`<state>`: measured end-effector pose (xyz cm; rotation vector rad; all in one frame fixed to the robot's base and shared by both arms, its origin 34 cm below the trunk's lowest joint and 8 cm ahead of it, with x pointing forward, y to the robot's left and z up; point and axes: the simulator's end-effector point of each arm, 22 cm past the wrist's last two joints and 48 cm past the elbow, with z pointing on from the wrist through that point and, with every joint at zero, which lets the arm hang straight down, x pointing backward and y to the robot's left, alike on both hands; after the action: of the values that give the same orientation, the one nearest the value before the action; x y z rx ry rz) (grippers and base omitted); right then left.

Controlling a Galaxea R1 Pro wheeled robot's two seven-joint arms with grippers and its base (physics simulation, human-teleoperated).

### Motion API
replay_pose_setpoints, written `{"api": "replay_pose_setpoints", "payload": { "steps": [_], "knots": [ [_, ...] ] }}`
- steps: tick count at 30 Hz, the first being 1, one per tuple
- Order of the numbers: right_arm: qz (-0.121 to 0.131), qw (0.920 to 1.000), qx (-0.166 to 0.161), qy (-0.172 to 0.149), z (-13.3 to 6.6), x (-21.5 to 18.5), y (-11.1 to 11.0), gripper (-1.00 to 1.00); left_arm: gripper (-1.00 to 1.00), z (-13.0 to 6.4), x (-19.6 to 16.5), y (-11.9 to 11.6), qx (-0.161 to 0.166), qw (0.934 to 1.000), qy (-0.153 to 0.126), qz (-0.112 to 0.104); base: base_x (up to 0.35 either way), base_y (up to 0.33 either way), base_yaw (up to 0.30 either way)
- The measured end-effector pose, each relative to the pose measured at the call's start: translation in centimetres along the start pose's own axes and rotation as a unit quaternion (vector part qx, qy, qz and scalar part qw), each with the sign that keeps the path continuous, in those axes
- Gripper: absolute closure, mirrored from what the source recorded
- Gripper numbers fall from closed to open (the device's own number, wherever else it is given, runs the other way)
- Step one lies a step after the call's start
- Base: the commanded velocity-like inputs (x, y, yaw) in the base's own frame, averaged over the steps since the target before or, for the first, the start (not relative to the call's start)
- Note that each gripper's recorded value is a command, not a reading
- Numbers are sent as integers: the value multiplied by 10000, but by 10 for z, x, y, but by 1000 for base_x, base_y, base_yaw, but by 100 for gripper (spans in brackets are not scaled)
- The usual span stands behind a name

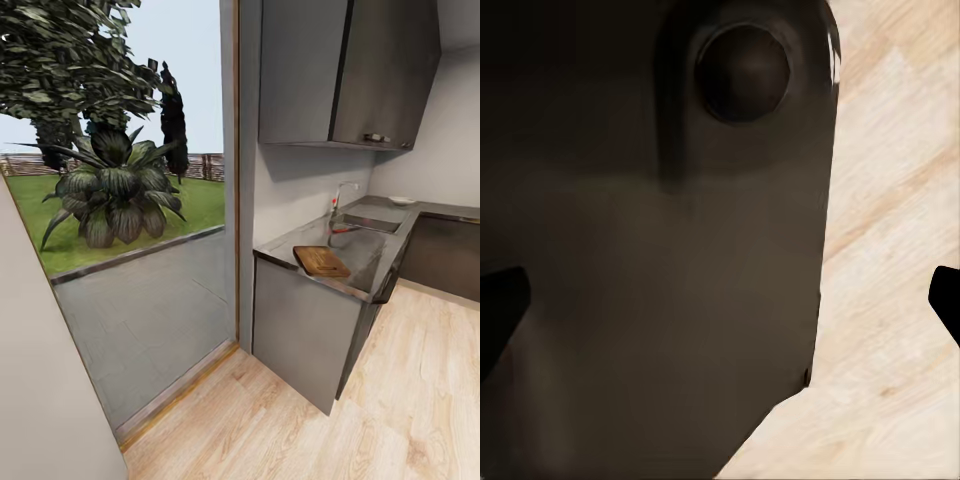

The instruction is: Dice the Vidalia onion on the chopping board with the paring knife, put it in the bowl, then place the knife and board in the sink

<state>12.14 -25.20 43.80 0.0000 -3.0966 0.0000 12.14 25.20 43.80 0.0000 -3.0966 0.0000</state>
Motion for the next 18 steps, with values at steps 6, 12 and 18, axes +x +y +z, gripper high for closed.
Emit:
{"api": "replay_pose_setpoints", "payload": {
  "steps": [6,12,18],
  "knots": [
    [1,9998,-122,-163,0,-17,20,-100,-100,0,-1,3,-6,10000,-21,9,0,0,0],
    [2,9996,-167,-244,-1,-22,27,-100,-100,0,-1,7,-29,10000,-26,6,0,0,0],
    [10,9994,-169,-313,-1,-28,27,-100,-100,0,-10,14,-71,9999,-125,-6,-21,-124,0]
  ]
}}
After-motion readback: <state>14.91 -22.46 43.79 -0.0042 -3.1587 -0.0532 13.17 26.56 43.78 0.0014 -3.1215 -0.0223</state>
